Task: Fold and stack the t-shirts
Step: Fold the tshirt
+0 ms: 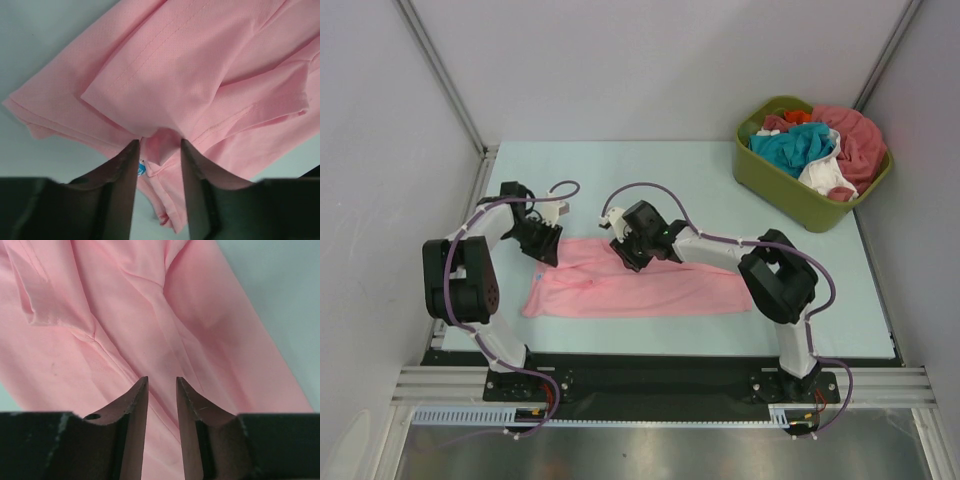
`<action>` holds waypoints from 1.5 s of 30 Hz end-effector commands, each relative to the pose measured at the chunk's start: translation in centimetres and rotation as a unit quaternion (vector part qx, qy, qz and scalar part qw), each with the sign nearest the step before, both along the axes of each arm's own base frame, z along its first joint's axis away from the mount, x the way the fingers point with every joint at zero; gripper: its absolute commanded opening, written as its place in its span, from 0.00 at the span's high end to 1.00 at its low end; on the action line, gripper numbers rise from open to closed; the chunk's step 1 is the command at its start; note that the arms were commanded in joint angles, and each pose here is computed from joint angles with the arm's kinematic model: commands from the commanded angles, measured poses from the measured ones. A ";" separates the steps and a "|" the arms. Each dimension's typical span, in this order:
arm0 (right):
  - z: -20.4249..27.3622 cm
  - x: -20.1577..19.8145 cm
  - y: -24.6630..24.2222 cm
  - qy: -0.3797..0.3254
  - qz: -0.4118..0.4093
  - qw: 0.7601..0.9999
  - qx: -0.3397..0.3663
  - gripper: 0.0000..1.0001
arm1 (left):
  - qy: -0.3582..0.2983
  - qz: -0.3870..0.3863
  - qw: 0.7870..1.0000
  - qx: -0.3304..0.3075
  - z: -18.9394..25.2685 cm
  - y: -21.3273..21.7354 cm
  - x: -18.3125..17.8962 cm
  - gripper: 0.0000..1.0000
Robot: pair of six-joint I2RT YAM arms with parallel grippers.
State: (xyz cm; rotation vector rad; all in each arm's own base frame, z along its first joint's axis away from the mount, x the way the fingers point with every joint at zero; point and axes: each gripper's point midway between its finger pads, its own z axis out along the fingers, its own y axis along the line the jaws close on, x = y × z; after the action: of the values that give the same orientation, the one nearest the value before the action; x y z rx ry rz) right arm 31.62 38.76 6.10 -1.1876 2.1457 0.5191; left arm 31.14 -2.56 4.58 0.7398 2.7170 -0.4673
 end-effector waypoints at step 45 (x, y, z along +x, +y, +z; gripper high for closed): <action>0.3 2.1 0.1 -0.029 0.021 0.999 -0.037 1.00 | -0.055 -0.037 0.998 0.008 2.1 0.6 2.5 1.00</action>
State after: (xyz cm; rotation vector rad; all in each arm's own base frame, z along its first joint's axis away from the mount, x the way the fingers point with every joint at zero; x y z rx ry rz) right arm 33.39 38.41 3.67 -1.2836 2.1689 0.3823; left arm 32.08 -2.64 4.63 0.7826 2.6776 -0.4693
